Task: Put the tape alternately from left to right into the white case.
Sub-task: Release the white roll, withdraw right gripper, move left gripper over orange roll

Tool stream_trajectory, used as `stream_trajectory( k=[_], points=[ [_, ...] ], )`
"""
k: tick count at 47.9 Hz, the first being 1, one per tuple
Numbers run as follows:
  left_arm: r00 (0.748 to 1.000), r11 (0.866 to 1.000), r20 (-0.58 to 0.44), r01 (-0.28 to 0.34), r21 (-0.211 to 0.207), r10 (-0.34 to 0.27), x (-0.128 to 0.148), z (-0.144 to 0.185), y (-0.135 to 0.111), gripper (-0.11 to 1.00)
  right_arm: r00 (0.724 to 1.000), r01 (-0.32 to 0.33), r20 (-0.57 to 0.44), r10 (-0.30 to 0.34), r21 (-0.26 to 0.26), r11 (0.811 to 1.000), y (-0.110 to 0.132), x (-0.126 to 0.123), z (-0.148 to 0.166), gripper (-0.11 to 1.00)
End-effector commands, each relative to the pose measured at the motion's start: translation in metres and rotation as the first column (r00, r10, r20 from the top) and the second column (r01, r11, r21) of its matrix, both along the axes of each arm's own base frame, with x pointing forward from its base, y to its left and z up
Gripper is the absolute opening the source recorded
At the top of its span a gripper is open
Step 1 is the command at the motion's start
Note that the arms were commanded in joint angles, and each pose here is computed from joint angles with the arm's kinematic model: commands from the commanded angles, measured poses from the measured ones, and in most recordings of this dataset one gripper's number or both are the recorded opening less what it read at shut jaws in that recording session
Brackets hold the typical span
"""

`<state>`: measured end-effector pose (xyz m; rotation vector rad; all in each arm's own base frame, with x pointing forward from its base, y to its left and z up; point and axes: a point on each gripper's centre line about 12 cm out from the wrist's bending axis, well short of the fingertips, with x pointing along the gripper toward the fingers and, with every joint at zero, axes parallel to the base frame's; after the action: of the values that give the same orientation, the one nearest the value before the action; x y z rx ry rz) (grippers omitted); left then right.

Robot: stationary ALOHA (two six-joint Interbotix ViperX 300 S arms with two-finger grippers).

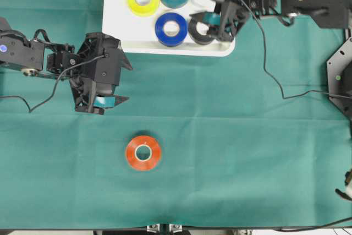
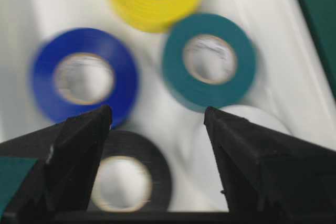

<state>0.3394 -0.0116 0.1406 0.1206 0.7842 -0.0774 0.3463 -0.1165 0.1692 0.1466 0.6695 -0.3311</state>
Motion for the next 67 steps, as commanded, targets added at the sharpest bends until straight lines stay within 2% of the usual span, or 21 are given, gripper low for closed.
stream_trajectory(
  k=[1, 11, 17, 30, 34, 45, 48, 55, 67],
  points=[
    [0.999, 1.0, 0.035, 0.006, -0.003, -0.005, 0.005, 0.011, -0.003, 0.72, 0.997, -0.049, 0.056, 0.05, -0.016, 0.999, 0.018, 0.001, 0.02, 0.79],
    [0.999, 1.0, 0.04, 0.007, -0.004, -0.007, 0.006, 0.012, -0.003, 0.72, 0.983, -0.159, 0.089, 0.161, -0.023, 0.987, 0.059, -0.004, 0.031, 0.79],
    [0.999, 1.0, 0.041, -0.005, -0.021, 0.006, 0.007, 0.013, -0.004, 0.72, 0.971, -0.219, 0.095, 0.22, -0.02, 0.976, 0.079, -0.008, 0.03, 0.79],
    [0.999, 0.997, 0.024, -0.039, -0.07, 0.041, 0.005, 0.009, -0.009, 0.72, 0.924, -0.355, 0.148, 0.352, -0.004, 0.935, 0.12, -0.009, 0.029, 0.79],
    [0.999, 0.997, 0.018, -0.037, -0.072, 0.038, 0.005, 0.006, -0.011, 0.72, 0.915, -0.376, 0.158, 0.371, -0.002, 0.927, 0.126, -0.009, 0.03, 0.79],
    [1.0, 0.997, 0.019, -0.016, -0.081, 0.018, 0.008, 0.006, -0.022, 0.72, 0.915, -0.378, 0.15, 0.374, 0.003, 0.926, 0.127, -0.011, 0.026, 0.79],
    [1.0, 0.995, 0.017, -0.017, -0.097, 0.019, 0.008, 0.006, -0.027, 0.72, 0.917, -0.378, 0.144, 0.373, 0.005, 0.926, 0.127, -0.012, 0.024, 0.79],
    [0.999, 0.985, -0.001, -0.052, -0.167, 0.053, 0.007, 0.004, -0.039, 0.72, 0.918, -0.377, 0.136, 0.373, 0.008, 0.926, 0.127, -0.012, 0.021, 0.79],
    [0.993, 0.951, -0.057, -0.117, -0.287, 0.105, 0.006, -0.004, -0.067, 0.72, 0.918, -0.38, 0.131, 0.375, 0.012, 0.925, 0.127, -0.011, 0.019, 0.79]
  ],
)
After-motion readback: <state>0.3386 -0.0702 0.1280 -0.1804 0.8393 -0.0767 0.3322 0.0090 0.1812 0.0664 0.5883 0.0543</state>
